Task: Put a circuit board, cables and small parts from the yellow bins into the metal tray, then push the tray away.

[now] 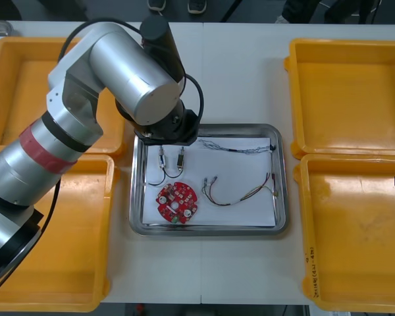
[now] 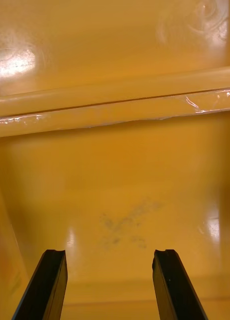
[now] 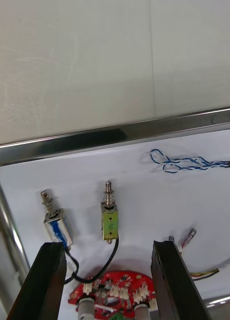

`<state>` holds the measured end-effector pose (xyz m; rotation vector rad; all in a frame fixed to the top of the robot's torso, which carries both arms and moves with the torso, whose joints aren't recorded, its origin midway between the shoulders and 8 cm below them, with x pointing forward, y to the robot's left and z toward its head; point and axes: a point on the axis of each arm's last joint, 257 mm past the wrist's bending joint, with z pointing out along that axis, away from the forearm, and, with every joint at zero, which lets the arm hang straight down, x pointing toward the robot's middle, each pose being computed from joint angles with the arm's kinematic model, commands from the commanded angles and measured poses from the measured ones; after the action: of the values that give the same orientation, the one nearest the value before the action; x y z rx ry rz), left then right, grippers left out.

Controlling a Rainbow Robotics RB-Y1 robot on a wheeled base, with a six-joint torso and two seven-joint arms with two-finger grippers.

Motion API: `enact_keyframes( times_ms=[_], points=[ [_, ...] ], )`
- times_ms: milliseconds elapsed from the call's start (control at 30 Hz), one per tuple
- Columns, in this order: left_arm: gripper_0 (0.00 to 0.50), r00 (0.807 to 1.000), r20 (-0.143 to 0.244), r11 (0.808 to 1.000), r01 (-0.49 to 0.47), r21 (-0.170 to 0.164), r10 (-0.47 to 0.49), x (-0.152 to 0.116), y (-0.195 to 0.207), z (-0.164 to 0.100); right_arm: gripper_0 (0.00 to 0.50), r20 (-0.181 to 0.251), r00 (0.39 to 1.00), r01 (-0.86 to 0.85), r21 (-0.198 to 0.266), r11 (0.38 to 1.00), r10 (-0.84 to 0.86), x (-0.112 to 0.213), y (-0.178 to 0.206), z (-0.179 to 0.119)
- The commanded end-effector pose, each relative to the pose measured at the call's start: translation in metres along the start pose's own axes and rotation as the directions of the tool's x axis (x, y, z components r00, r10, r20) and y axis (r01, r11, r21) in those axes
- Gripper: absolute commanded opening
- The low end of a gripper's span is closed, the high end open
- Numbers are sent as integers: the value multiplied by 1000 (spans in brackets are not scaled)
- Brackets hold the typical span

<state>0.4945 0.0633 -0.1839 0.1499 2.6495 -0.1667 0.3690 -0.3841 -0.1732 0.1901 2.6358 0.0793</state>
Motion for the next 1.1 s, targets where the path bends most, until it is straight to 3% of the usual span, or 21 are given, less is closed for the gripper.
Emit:
enact_keyframes(
  times_ms=[33,233,400,633,867,900,1067,1100],
  points=[
    [500,996,11,996,90,0,-90,-8,29,-32,500,38,999,35,26,999,-36,-6,0,-17],
    [500,994,-8,994,110,-24,-110,-2,66,-60,500,56,988,147,-2,989,-147,-11,33,-21],
    [500,996,-18,995,82,-62,-84,9,103,-77,500,46,966,256,-57,965,-254,-10,65,-27],
    [500,994,-5,993,110,-53,-110,16,143,-98,500,26,915,402,-141,905,-403,-2,109,-29],
    [500,995,-5,992,103,-68,-104,29,190,-115,500,74,789,613,-154,775,-610,6,166,-36],
    [500,995,-5,992,103,-68,-104,29,190,-115,500,74,789,613,-154,775,-610,6,166,-36],
    [500,996,6,993,88,-76,-88,38,222,-129,500,71,649,755,-179,631,-757,28,205,-32],
    [500,996,6,993,88,-76,-88,38,222,-129,500,71,649,755,-179,631,-757,28,205,-32]
  ],
)
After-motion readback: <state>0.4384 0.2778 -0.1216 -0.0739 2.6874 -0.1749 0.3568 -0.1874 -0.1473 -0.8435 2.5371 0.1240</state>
